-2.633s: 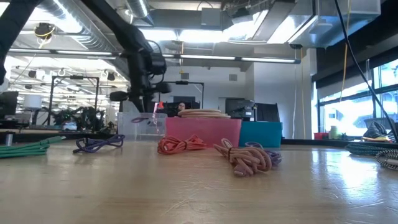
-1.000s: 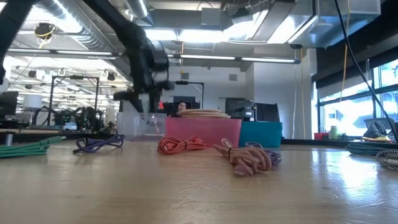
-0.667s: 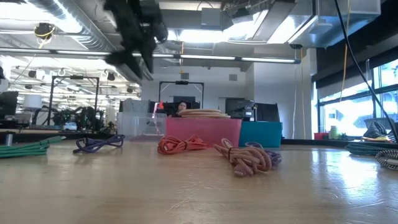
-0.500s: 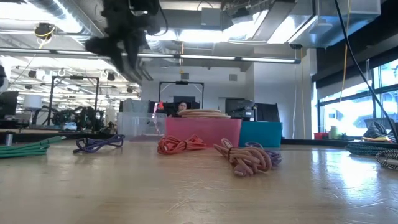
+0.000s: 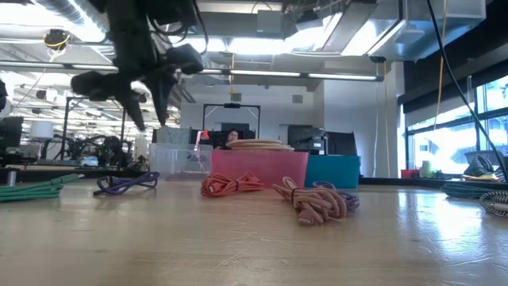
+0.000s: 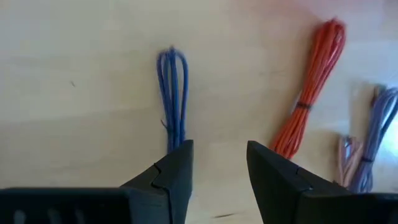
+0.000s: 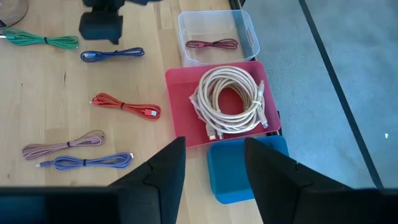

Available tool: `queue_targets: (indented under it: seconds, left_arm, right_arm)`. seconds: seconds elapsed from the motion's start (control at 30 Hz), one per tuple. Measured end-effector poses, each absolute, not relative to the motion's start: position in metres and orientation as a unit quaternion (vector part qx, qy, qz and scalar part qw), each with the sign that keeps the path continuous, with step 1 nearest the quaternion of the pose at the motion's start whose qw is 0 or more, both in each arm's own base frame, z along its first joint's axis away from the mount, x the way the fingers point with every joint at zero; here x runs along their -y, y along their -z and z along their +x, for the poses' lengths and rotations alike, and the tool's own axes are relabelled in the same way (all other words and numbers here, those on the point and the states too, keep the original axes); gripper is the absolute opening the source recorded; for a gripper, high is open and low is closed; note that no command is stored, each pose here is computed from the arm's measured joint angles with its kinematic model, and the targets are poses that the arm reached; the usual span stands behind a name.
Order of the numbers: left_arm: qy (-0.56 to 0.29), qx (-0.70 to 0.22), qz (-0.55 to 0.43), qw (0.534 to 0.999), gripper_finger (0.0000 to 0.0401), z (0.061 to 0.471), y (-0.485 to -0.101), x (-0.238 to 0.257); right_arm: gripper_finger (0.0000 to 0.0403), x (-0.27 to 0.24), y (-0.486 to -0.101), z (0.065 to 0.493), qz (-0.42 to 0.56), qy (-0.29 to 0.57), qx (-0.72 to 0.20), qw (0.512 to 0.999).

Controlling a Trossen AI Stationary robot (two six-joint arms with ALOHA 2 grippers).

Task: Pick & Place USB Port
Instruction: Put the purple charger cable into the transparent bin

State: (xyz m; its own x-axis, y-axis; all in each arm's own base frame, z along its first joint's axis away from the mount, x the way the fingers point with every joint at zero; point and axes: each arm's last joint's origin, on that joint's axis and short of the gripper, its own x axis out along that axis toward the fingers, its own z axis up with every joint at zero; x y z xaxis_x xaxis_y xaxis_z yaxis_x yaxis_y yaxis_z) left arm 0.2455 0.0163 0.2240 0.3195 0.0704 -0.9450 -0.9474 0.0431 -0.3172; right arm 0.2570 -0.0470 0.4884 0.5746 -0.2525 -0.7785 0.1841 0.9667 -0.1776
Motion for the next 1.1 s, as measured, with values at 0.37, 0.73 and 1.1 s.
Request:
queue_targets:
  seconds: [0.37, 0.73, 1.1]
  left_arm:
    - [-0.439, -0.424, -0.558, 0.562, 0.0143, 0.246, -0.185, 0.005]
    - [-0.457, -0.455, -0.531, 0.55, 0.0143, 0.259, -0.146, 0.007]
    - [-0.457, -0.466, -0.504, 0.567, 0.0088, 0.26, -0.14, 0.006]
  right_arm:
    - [0.0165, 0.047, -0.488, 0.257, -0.049, 0.118, -0.446, 0.886]
    - [0.0165, 0.047, -0.488, 0.257, -0.05, 0.117, -0.446, 0.886]
    - [0.0165, 0.047, -0.489, 0.258, -0.049, 0.119, -0.44, 0.889]
